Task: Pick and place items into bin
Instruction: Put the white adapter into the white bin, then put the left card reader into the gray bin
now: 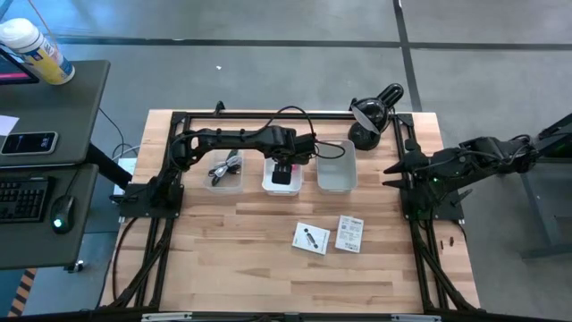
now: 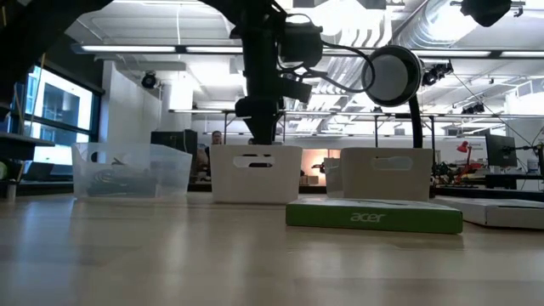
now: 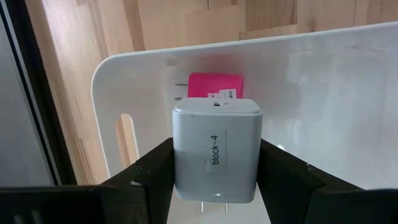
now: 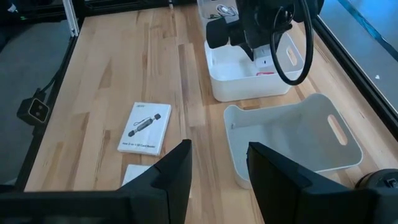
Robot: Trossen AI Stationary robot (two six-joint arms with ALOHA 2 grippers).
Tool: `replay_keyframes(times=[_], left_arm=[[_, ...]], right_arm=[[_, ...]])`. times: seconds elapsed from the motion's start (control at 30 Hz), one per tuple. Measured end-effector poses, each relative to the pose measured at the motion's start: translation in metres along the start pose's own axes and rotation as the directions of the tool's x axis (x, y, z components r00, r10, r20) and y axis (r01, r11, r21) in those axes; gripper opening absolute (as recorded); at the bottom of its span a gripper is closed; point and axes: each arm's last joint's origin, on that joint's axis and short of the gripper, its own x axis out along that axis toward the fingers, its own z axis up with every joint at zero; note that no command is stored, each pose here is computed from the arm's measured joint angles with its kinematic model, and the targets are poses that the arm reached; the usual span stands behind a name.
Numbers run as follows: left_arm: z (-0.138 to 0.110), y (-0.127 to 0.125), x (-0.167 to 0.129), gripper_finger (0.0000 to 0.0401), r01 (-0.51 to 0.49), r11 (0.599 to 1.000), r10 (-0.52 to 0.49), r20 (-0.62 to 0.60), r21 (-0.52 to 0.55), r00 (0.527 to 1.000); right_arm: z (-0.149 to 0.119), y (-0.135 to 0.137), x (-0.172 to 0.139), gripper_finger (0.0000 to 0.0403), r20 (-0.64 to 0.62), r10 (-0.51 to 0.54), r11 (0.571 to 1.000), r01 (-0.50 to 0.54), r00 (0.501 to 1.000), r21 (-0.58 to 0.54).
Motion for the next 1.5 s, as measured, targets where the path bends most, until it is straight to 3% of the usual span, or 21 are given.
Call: replay_keyframes(times=[0.3, 0.6, 0.87, 1.1, 1.3, 1.5], left_arm=[[0.000, 0.000, 0.000, 0.0184, -0.001, 1.000, 0.001, -0.002, 0.001, 1.000], [-0.002, -0.001, 0.000, 0.0225, 0.005, 1.000, -0.004, -0.020, 0.029, 1.000], [-0.003, -0.001, 0.000, 0.0232, 0.010, 0.999, -0.009, -0.030, 0.034, 1.000], [-0.002, -0.003, -0.002, 0.0233, 0.102, 0.994, -0.103, 0.003, 0.031, 0.995], [0.002, 0.002, -0.019, 0.0222, 0.107, 0.993, -0.108, 0.023, 0.043, 0.994], [0.014, 0.007, -0.061, 0.0200, 0.074, 0.995, -0.081, 0.108, 0.074, 0.991]], right_arm=[[0.000, 0.000, 0.000, 0.0145, 0.000, 0.000, 1.000, 0.000, 1.000, 0.000], [0.000, 0.000, 0.000, 0.0145, 0.000, 0.000, 1.000, 0.000, 1.000, -0.010], [0.000, 0.000, 0.000, 0.0145, 0.000, 0.000, 1.000, 0.000, 1.000, -0.010], [0.000, 0.000, 0.000, 0.0145, 0.000, 0.000, 1.000, 0.000, 1.000, -0.009], [0.000, 0.000, 0.000, 0.0145, 0.000, 0.000, 1.000, 0.000, 1.000, -0.011], [0.000, 0.000, 0.000, 0.0145, -0.004, 0.009, 1.000, -0.009, 1.000, 0.002]])
